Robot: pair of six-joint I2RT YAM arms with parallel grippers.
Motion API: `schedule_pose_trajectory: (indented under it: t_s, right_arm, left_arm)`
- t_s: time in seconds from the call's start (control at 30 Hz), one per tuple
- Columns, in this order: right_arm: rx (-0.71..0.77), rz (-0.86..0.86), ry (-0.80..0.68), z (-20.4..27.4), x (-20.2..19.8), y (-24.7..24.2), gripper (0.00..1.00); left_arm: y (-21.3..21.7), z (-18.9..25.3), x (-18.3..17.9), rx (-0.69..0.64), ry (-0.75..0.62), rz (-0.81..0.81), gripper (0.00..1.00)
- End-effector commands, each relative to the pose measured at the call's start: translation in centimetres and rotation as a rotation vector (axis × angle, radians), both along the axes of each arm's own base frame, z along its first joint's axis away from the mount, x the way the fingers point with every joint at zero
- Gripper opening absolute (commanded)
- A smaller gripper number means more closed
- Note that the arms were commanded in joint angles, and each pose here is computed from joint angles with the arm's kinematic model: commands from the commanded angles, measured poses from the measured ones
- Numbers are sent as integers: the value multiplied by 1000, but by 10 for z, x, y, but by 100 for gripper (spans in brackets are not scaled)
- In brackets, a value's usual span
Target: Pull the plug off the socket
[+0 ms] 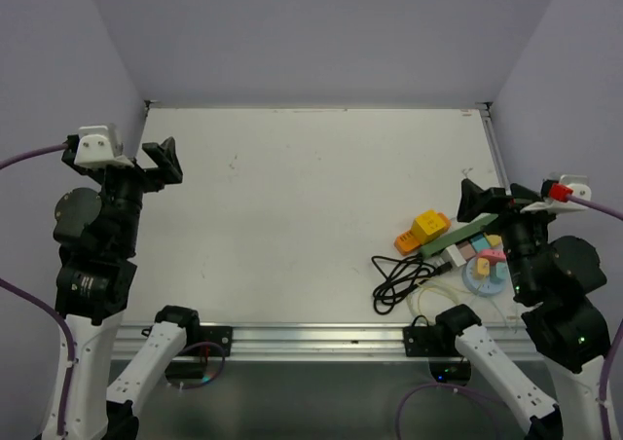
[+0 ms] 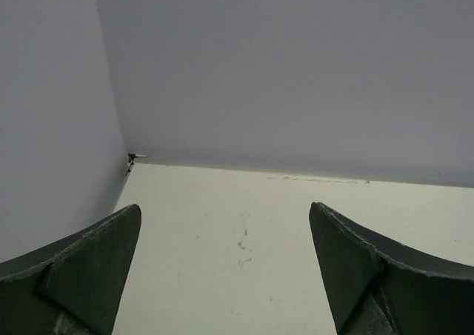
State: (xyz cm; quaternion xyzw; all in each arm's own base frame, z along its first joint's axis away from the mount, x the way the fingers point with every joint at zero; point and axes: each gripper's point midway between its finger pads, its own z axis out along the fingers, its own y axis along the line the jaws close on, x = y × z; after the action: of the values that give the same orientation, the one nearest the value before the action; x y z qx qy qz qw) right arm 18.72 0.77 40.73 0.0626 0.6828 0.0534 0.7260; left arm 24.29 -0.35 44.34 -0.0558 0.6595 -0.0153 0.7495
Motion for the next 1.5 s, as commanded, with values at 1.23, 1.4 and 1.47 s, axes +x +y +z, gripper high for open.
schedule_pose_trajectory:
  t_s: [1.23,1.4,1.47]
  right_arm:
    - [389,-738,906,-279,79,8,99]
    - [434,-794,862,-283,89,7,99]
    - [436,-797,871,-285,94,9,99]
  left_arm:
    - [-21,-99,23,-19,247,-89,100]
    - [-16,-102,22,16,249,-61,100]
    - [-17,-105,23,30,252,-62,99]
